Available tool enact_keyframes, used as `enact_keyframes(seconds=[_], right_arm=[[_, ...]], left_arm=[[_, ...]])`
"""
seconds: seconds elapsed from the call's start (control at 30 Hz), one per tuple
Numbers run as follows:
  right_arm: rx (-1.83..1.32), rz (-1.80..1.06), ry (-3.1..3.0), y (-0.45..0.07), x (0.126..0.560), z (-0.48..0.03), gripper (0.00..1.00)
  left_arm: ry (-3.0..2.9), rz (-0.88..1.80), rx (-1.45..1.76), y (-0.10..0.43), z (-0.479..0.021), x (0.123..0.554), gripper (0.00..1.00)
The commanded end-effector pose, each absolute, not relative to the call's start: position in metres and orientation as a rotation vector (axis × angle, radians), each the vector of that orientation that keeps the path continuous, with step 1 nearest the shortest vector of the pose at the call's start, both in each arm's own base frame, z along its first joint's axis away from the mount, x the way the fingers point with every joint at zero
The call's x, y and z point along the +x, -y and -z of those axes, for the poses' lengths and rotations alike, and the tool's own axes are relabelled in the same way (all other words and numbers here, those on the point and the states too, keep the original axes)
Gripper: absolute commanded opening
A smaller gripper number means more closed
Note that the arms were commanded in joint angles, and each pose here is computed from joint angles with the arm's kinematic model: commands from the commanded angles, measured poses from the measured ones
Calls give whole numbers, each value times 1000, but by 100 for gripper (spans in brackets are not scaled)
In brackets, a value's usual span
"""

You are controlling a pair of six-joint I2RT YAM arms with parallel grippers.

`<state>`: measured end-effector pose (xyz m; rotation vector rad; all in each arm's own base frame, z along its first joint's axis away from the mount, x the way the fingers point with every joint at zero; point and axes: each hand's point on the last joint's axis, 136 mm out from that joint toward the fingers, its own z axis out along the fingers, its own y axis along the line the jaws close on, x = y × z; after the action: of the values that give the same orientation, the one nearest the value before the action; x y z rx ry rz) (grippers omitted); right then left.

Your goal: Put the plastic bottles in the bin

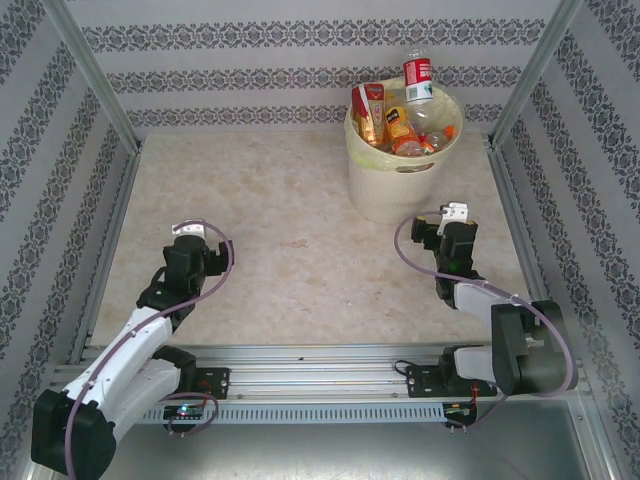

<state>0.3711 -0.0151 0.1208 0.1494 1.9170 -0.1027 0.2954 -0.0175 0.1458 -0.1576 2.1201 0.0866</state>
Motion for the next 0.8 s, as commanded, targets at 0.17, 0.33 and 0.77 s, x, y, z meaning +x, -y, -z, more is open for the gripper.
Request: enact_keyframes(seconds=[0.17,0.33,0.77], right_arm=[[132,106,-1848,15,374,-136,98],[114,101,-1843,12,372,-129,98],[81,110,-1840,6,368,-131,98]], left_arm=[[-2066,-204,-137,3,-147,313,100],[-1994,-281,-136,-14,-142,337,100],[-1844,-182,-26,-4,-117,385,100]])
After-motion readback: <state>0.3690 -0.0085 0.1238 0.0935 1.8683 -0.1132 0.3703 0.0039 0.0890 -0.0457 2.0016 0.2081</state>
